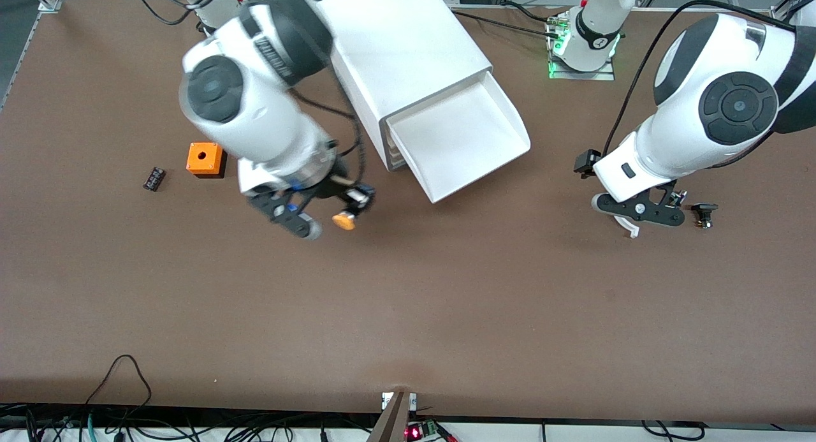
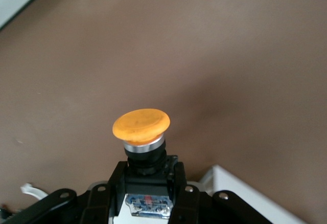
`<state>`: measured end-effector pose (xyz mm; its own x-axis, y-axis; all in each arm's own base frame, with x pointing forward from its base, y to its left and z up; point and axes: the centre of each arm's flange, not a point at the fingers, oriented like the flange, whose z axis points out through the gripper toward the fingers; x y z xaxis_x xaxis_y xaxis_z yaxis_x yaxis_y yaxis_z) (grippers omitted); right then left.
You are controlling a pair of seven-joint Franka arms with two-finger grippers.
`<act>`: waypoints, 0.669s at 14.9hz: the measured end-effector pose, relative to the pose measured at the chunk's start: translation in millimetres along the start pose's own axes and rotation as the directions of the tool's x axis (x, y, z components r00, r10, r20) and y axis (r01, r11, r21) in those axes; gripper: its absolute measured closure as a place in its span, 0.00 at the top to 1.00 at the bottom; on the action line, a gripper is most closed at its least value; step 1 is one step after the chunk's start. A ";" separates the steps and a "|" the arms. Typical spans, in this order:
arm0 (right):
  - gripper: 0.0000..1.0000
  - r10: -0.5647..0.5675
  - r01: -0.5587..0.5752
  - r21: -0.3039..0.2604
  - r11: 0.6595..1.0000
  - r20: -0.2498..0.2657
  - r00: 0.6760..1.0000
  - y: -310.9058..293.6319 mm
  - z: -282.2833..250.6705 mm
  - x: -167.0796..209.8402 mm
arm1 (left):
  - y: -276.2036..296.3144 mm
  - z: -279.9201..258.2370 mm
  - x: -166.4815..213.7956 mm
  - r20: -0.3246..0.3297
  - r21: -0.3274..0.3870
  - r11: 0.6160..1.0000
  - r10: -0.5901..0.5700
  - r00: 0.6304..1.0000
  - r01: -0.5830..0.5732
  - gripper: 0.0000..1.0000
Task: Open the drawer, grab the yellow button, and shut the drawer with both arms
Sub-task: 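Push the drawer shut with the left gripper while the right gripper holds the button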
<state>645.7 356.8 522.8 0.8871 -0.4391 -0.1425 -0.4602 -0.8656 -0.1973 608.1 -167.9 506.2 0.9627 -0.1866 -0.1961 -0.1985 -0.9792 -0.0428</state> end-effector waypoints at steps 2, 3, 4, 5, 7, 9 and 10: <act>0.41 -0.121 0.123 -0.046 0.991 0.038 0.992 34.9 -3.2 36.1 | 6.6 7.9 12.1 -0.034 -0.022 0.995 -0.101 0.994 0.100 1.00; 0.41 -0.177 0.180 -0.061 0.982 0.056 0.983 51.6 -4.5 52.4 | 9.8 14.0 17.9 -0.044 -0.035 0.987 -0.158 0.987 0.156 1.00; 0.41 -0.224 0.228 -0.074 0.971 0.068 0.972 68.6 -4.7 69.4 | 15.5 21.0 23.6 -0.054 -0.049 0.977 -0.210 0.976 0.207 1.00; 0.41 -0.262 0.268 -0.085 0.960 0.077 0.962 85.3 -3.3 86.0 | 25.2 28.8 28.1 -0.063 -0.063 0.966 -0.254 0.965 0.250 1.00; 0.41 -0.323 0.332 -0.112 0.937 0.094 0.942 117.2 4.0 115.4 | 48.0 48.2 32.9 -0.077 -0.083 0.945 -0.321 0.944 0.315 1.00; 0.41 -0.368 0.383 -0.144 0.912 0.123 0.922 149.5 17.7 140.8 | 69.8 74.3 34.8 -0.090 -0.107 0.923 -0.378 0.921 0.369 1.00; 0.41 -0.380 0.399 -0.158 0.903 0.137 0.915 165.0 26.1 151.9 | 80.4 87.7 34.4 -0.092 -0.119 0.910 -0.409 0.908 0.398 1.00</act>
<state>703.5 153.6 443.2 0.9814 -0.0397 -0.1878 -0.0558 -0.9951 -0.0815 609.1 -246.0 410.1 0.9721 0.2240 -0.0702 0.2245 -0.9745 -0.0006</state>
